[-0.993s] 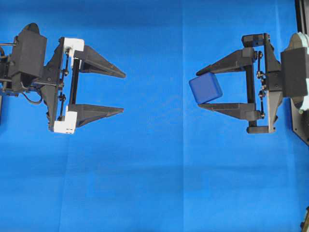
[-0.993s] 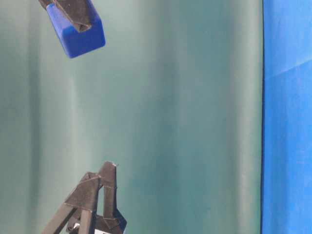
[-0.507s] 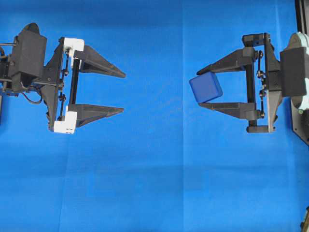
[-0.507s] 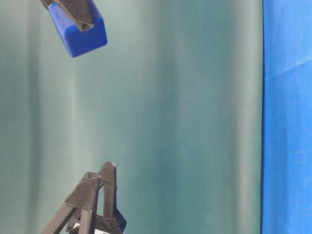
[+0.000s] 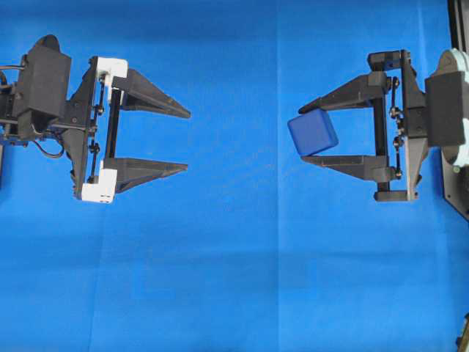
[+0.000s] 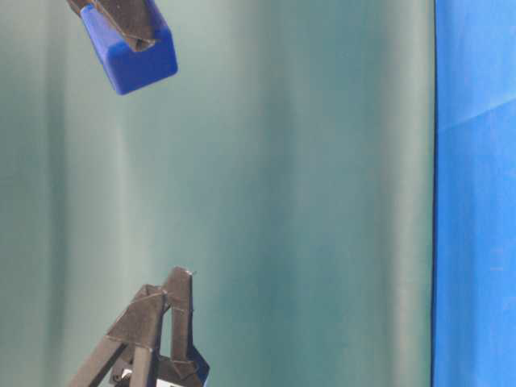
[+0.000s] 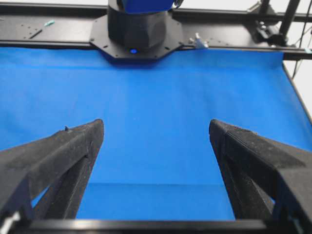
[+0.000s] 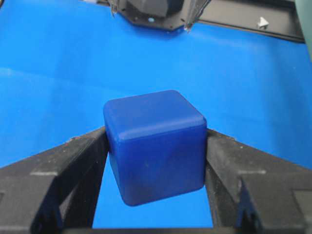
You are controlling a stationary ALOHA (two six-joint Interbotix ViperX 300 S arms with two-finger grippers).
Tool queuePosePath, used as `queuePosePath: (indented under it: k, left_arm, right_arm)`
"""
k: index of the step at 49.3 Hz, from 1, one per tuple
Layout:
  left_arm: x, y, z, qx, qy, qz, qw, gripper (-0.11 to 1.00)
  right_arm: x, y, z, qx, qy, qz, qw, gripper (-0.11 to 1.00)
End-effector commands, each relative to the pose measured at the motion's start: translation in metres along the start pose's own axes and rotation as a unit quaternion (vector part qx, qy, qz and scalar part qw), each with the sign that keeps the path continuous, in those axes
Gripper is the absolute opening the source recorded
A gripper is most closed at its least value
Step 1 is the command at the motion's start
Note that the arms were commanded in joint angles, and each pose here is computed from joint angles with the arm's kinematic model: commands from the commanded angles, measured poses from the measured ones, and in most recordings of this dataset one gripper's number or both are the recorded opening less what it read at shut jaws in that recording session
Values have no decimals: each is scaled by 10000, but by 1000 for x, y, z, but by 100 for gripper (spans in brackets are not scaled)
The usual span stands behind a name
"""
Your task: Handover the blue block to the right arm after grasping it with the left arm, then place it in the designated position.
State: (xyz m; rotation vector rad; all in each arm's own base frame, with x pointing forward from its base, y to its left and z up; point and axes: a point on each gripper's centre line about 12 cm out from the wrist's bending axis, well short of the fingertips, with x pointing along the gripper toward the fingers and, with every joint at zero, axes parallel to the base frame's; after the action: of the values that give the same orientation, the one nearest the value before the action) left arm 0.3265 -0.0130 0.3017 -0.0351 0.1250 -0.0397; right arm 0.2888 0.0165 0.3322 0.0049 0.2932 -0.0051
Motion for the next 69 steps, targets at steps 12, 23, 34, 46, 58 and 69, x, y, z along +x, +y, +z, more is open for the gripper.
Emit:
queuePosePath:
  k: [12,23,34,46,58,69]
  left_arm:
    - [-2,-1,11,9,-191,-15,9998,93]
    - [-2,-1,11,2,-184,-13,9998,93]
    - [-2,0,11,1,-184,-6,9998,93]
    - [-2,-1,12,9,-191,-13,9998,93]
    - [-2,-1,12,2,-191,-14,9998,93]
    - [-2,0,12,1,-199,-6,9998,93]
  right_arm:
    - [-3,1,13,29,-181,22,9998,50]
    - [-3,-2,7,111,73,-121,9998,50]
    - [-5,-2,-11,402,807,-386,9952,50]
    - [-9,3,-22,541,1290,-473,9890,50]
    - [-9,3,-21,538,1275,-473,9893,50]
    - [-9,4,-21,533,1282,-467,9892,50]
